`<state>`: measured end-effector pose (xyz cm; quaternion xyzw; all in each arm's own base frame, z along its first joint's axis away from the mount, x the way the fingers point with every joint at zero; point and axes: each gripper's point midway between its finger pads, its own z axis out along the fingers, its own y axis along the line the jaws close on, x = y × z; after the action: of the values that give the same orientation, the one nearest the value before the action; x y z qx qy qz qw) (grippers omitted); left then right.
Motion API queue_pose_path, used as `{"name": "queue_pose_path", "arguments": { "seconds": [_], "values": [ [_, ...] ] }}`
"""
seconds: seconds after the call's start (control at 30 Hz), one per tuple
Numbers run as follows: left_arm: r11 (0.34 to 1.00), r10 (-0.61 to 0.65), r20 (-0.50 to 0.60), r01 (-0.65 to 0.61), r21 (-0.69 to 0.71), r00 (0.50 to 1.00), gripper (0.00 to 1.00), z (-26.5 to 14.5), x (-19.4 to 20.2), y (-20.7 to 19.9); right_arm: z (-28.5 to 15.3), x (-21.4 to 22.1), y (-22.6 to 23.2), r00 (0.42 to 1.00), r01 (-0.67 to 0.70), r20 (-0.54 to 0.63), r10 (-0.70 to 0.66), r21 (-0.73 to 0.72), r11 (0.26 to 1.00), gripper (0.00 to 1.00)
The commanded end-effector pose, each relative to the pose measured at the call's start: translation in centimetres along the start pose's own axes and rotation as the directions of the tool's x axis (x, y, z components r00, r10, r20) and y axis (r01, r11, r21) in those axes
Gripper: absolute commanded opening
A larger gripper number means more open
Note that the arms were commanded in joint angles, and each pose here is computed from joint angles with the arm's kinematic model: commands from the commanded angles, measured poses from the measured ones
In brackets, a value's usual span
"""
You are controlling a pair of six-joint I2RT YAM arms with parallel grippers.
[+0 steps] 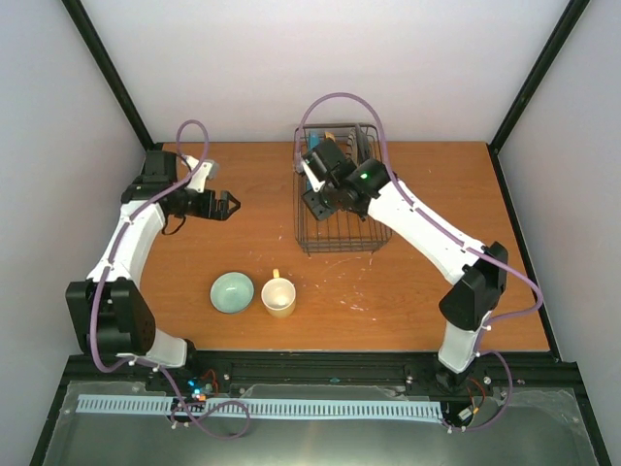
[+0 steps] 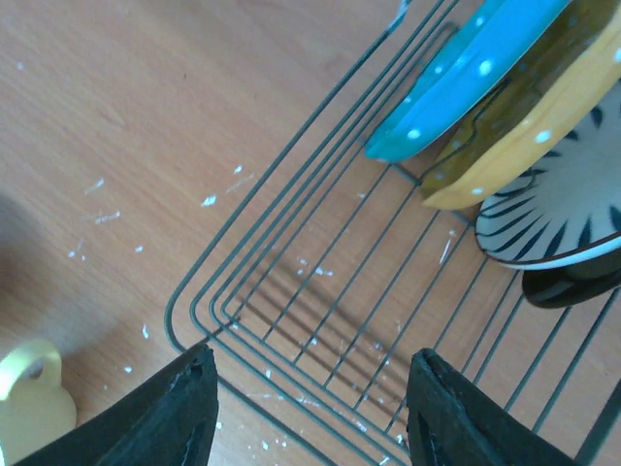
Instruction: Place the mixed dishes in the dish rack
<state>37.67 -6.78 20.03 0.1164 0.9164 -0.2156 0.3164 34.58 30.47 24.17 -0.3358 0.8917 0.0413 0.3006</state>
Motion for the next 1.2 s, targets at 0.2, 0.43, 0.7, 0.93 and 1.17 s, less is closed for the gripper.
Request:
{"name": "queue_pose_path", "arguments": {
  "seconds": [0.2, 0.43, 0.7, 0.93, 1.17],
  "values": [
    [0.756, 0.653, 0.065, -0.655, 0.011, 0.755, 1.0, -7.4, 3.4, -5.5, -0.4, -1.7, -1.2, 0.995, -0.052, 0.079, 0.059, -0.086, 0.995, 0.53],
    [0.748, 0.647, 0.105, -0.655, 0.106, 0.756, 1.0, -8.7, 4.9, -8.0, -0.1, -1.0, -2.4, 0.993, -0.076, 0.084, 0.084, -0.1, 0.992, 0.52],
    [0.8, 0.576, -0.007, -0.562, 0.21, 0.817, 0.62, -6.6, 8.3, -7.2, -0.2, -0.1, -3.9, 0.991, -0.102, 0.08, 0.109, -0.088, 0.991, 0.52],
    [0.834, 0.517, -0.136, -0.46, 0.306, 0.845, 0.45, -5.8, 12.5, -7.1, 0.5, 1.5, -4.7, 0.989, -0.129, 0.054, 0.134, -0.097, 0.987, 0.53],
    [0.86, 0.486, -0.311, -0.384, 0.335, 0.817, 0.41, -4.9, 17.4, -5.6, 0.8, 2.1, -5.5, 0.985, -0.16, 0.05, 0.167, -0.117, 0.98, 0.53]
  ]
}}
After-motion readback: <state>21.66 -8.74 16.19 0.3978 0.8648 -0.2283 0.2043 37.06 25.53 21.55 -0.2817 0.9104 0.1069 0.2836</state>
